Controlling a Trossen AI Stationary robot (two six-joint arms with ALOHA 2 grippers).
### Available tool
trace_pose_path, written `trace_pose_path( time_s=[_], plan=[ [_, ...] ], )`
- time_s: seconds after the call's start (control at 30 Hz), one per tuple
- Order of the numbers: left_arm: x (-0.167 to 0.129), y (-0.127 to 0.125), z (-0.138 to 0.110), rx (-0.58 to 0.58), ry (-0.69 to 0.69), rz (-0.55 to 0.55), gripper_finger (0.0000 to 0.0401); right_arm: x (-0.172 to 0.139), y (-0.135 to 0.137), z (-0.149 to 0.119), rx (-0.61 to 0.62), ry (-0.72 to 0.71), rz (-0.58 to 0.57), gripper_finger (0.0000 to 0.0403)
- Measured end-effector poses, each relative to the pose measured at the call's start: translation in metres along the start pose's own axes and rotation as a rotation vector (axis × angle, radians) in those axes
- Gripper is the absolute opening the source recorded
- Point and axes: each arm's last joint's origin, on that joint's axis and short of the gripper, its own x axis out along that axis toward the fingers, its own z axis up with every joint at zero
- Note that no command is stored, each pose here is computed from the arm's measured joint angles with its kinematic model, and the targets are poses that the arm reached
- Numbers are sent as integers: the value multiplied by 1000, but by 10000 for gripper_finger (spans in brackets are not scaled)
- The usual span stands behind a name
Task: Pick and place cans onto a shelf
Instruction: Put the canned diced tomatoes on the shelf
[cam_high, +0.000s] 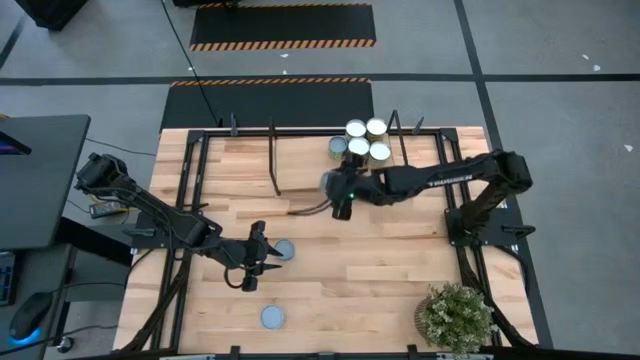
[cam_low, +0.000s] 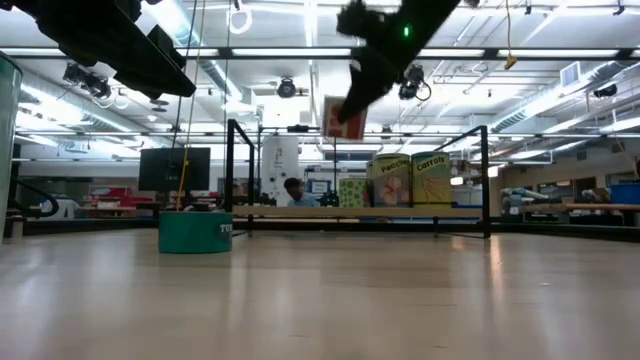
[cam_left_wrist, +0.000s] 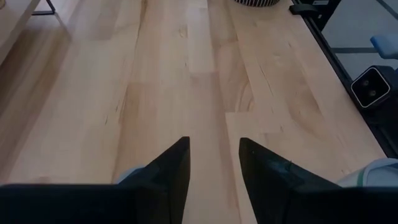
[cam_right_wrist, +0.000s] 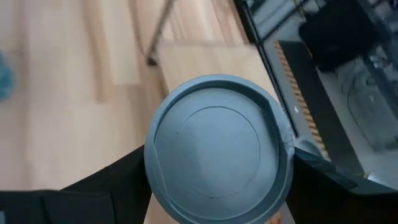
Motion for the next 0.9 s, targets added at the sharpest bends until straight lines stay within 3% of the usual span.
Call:
trace_pose_path(
  time_s=[0.17,0.4,0.6,0.9],
  plan=[
    [0,0,0,2,1,6,144,38,-9,-27,98,78,-47,305],
    [0,0,-1,4,8,10,144,76,-22,-43,236,157,-115,305],
    [0,1,-2,5,13,11,144,86,-36,-51,305,195,-107,311],
    [0,1,-1,5,13,11,144,85,-35,-50,261,195,-110,345]
  ],
)
